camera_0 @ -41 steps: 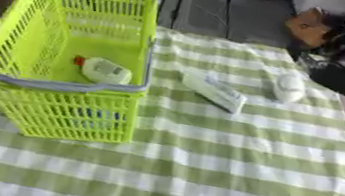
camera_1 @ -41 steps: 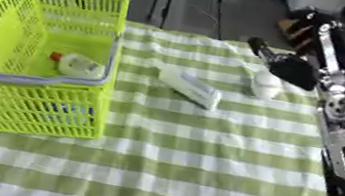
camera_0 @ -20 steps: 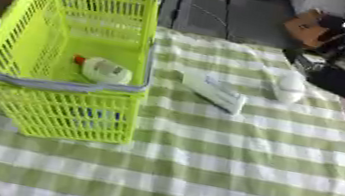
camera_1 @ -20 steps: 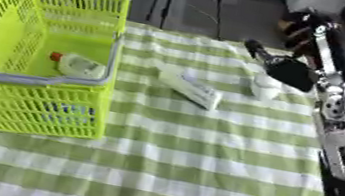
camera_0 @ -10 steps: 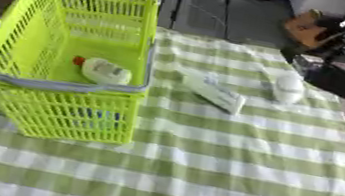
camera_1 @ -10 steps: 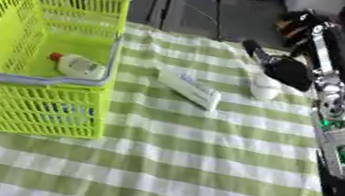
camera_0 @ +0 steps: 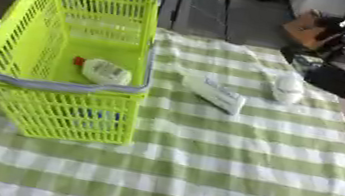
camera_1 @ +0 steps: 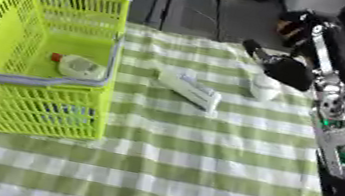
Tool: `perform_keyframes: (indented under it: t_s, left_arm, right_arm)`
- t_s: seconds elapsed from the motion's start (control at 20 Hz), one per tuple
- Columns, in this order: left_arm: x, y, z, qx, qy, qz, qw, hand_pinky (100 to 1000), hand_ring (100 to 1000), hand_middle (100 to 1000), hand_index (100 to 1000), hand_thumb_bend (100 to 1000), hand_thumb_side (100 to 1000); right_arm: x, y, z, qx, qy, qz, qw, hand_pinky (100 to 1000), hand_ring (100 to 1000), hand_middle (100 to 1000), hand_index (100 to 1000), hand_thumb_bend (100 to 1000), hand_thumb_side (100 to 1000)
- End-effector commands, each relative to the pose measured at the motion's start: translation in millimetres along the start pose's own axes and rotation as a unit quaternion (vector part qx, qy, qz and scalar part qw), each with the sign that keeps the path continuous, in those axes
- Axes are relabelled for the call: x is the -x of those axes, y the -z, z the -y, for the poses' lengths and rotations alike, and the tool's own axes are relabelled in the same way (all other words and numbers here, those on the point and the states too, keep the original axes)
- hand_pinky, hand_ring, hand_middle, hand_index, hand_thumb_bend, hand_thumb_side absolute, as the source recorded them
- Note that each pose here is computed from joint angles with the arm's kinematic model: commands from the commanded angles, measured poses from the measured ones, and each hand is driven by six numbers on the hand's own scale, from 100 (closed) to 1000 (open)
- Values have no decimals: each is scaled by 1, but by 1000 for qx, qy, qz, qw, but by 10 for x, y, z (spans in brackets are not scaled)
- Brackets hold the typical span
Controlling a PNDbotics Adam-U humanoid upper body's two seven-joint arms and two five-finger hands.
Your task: Pick up objects on the table and place them in the box.
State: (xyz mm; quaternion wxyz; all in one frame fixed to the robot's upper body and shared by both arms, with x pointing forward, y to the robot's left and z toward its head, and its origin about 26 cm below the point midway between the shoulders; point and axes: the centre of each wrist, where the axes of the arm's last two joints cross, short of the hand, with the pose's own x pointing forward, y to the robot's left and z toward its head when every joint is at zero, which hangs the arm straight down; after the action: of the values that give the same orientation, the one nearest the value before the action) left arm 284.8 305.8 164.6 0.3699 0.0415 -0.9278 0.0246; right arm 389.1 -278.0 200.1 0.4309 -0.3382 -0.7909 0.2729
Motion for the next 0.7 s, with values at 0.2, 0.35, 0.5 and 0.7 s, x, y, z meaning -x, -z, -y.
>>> perform_keyframes:
  t_s: [0.2,0.35,0.5,0.7]
  left_arm:
    - [-70,40,-22,0,5,14,1000,722,942,862,801,265,856]
    - [-69,39,-22,0,5,13,1000,722,941,862,801,265,855]
    - [-70,40,-23,0,5,14,1000,722,942,862,801,266,855]
    - [-72,42,-26,-1,6,15,1000,722,942,862,801,265,855]
  right_arm:
    - [-55,37,104,11,-9,13,1000,488,564,596,792,634,431]
    - [-54,38,106,10,-9,13,1000,488,564,596,793,634,430]
    - [-55,39,105,10,-10,14,1000,488,565,597,793,631,429]
    - [-56,38,104,9,-9,14,1000,488,565,597,793,629,430]
